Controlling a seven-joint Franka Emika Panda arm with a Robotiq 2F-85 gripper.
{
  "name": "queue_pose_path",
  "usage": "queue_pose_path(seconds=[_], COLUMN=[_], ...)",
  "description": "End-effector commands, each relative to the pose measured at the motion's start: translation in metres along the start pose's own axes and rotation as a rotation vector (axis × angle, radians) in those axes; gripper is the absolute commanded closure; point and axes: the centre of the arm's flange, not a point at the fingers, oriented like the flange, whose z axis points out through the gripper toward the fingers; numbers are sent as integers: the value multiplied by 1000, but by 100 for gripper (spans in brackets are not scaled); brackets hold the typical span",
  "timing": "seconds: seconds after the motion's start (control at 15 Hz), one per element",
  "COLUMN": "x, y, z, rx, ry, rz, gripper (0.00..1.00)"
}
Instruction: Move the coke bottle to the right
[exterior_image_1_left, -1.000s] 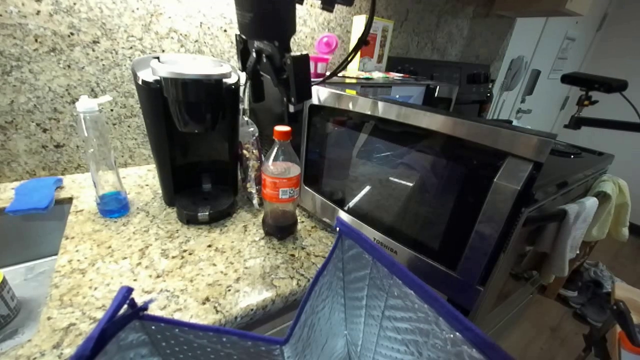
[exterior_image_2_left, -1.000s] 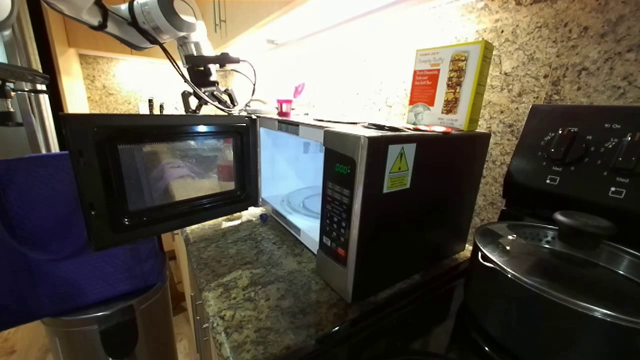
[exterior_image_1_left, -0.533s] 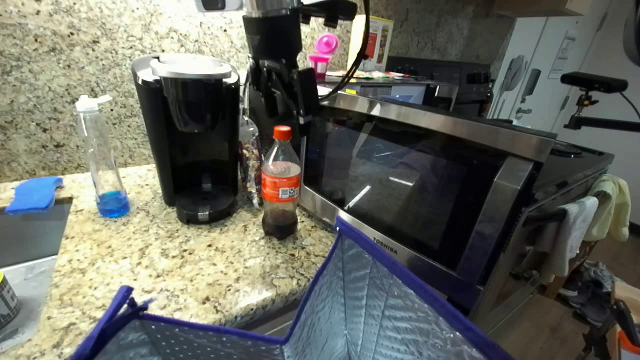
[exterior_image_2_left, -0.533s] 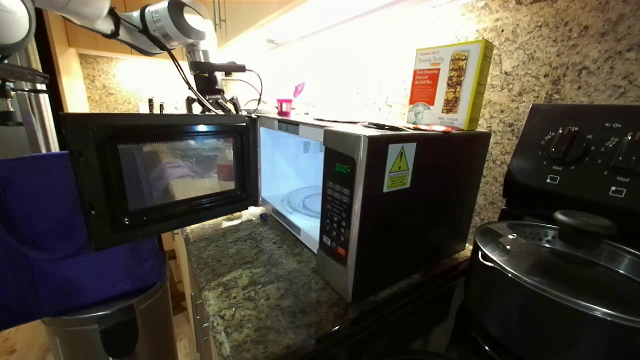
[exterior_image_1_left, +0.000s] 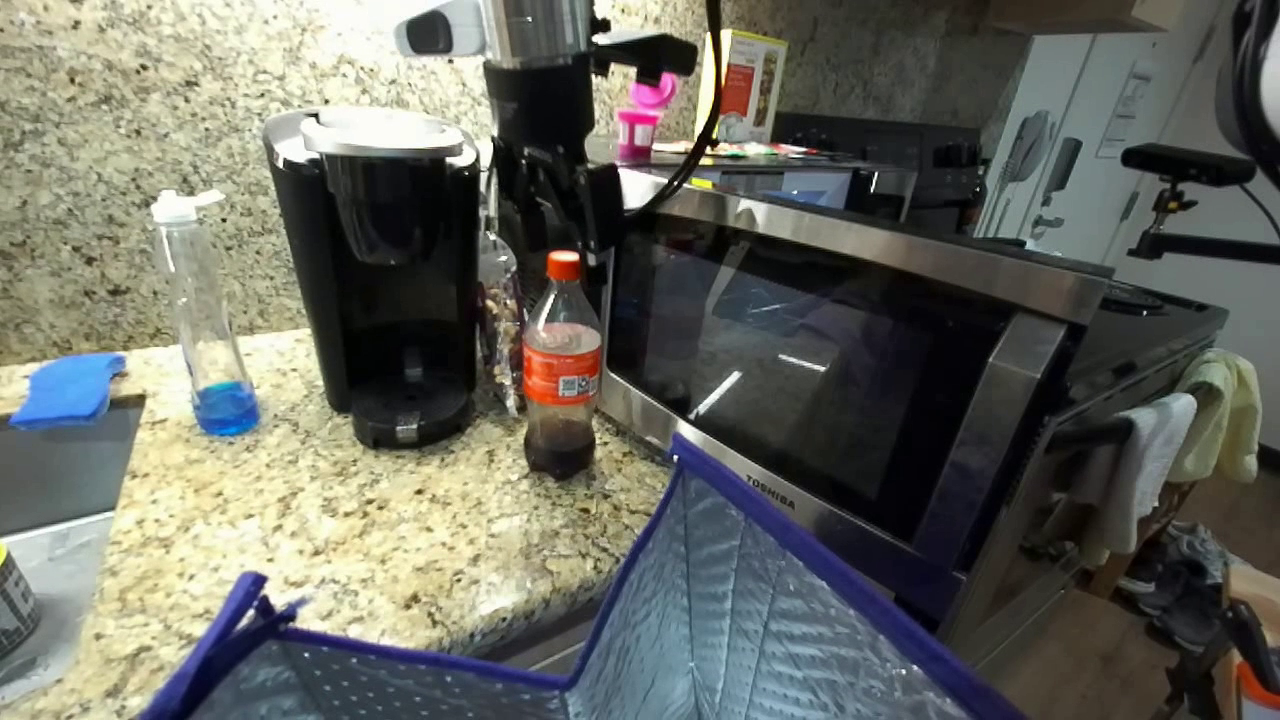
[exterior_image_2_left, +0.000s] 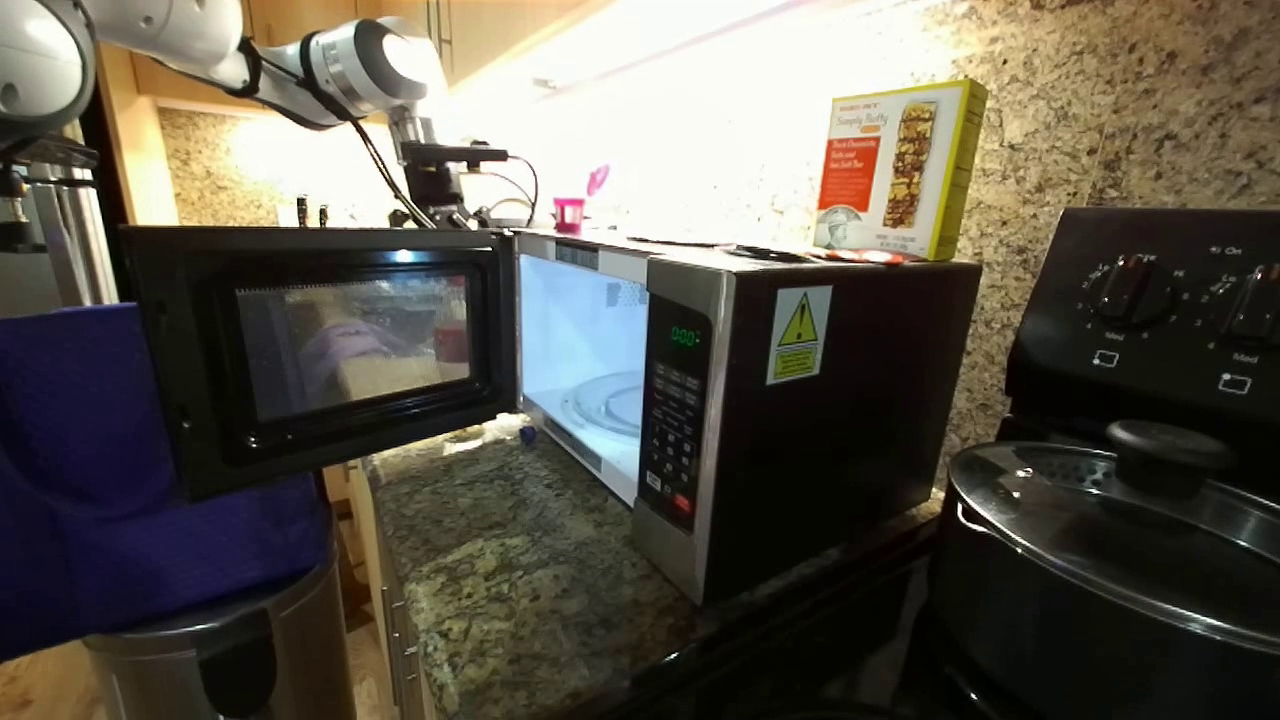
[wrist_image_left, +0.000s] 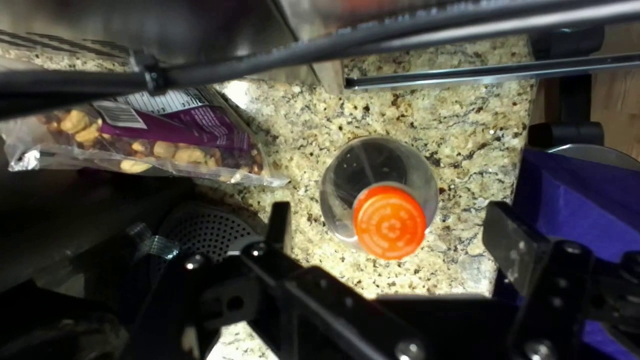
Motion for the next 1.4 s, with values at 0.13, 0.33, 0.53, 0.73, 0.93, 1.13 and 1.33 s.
queue_pose_path(seconds=[0.13,0.33,0.53,0.73,0.93,1.13,1.33], x=[2,2,0,-3,-13,-27,-35], y=[15,14,14,12,7,-5,-19], z=[-1,0,-1,-4,-14,-47,-94], rx=[21,17,16,21,18,-25,-90], ry=[6,3,3,-1,-4,-3,15], rz=[5,4,8,15,42,92,117], gripper=[45,65,85,86,86,86,86])
